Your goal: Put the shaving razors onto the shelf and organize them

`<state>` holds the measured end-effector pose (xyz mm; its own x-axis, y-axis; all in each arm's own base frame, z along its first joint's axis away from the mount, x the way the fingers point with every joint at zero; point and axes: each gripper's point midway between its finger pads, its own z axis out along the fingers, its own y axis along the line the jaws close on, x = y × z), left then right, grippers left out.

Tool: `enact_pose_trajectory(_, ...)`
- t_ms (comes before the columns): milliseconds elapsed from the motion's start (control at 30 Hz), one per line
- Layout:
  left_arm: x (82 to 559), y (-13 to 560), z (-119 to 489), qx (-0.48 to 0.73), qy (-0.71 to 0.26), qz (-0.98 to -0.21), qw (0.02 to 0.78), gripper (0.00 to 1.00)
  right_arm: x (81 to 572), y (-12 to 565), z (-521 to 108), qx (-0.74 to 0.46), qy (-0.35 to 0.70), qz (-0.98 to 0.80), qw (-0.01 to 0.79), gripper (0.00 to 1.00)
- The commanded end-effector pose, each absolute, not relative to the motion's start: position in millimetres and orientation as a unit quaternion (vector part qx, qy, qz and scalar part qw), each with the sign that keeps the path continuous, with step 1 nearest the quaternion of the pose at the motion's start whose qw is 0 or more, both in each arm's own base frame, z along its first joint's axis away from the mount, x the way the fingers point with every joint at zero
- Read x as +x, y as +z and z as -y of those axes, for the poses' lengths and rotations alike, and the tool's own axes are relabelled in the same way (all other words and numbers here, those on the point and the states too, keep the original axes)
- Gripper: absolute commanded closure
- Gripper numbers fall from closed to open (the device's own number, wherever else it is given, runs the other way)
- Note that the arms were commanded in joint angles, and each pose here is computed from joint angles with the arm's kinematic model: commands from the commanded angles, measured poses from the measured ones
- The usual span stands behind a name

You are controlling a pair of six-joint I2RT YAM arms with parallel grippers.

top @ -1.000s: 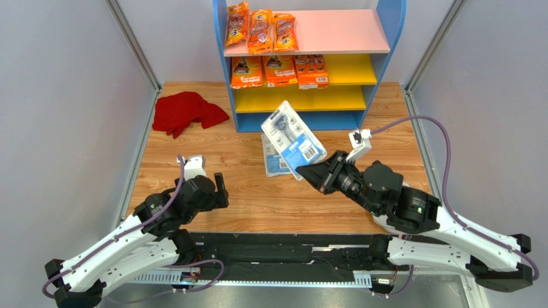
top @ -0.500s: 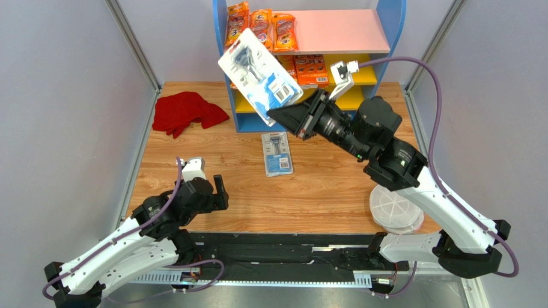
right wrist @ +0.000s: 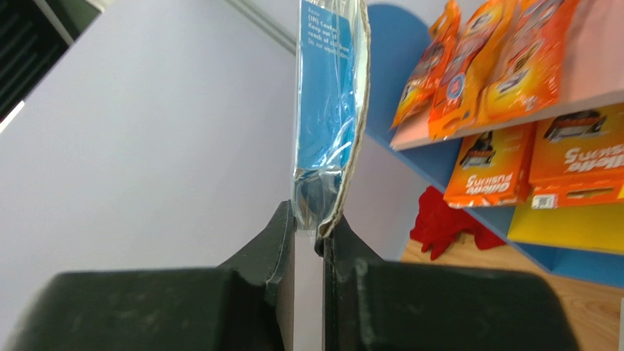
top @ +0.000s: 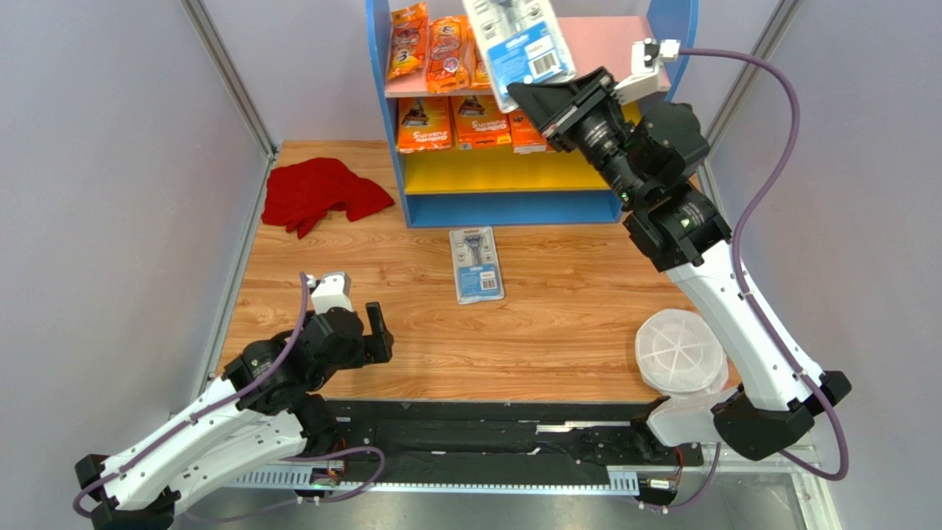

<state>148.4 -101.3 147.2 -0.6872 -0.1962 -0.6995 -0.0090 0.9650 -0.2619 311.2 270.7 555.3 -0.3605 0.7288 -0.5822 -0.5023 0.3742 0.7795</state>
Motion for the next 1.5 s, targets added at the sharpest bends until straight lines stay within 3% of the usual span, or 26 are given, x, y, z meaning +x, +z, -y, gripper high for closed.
enact_pose_trajectory(0, 150.8, 149.0, 104.6, -0.060, -0.130, -0.906, 0.398, 0.01, 325.9, 609.4, -226.6, 0.153, 0.575, -0.529, 0.605, 1.00)
enact_pose_trajectory(700, 151.2, 146.5, 105.8, -0.057, -0.129, -0.907, 0.397, 0.01, 482.5, 531.5, -188.3, 0.240, 0.534, -0.587, 0.559, 1.00)
enact_pose_trajectory(1100, 151.4, 145.5, 105.4, -0.056, -0.126, -0.908, 0.396, 0.01, 510.8, 488.8, -205.2, 0.259, 0.537, -0.622, 0.508, 1.00)
enact_pose_trajectory(1233, 151.7, 145.9, 105.9, -0.056, -0.127, -0.907, 0.397, 0.01, 507.0, 479.9, -204.3, 0.260, 0.528, -0.633, 0.504, 0.94)
enact_pose_trajectory(1467, 151.4, 147.0, 106.7, -0.055, -0.130, -0.907, 0.397, 0.01, 499.5, 465.6, -210.3, 0.249, 0.522, -0.655, 0.486, 0.75)
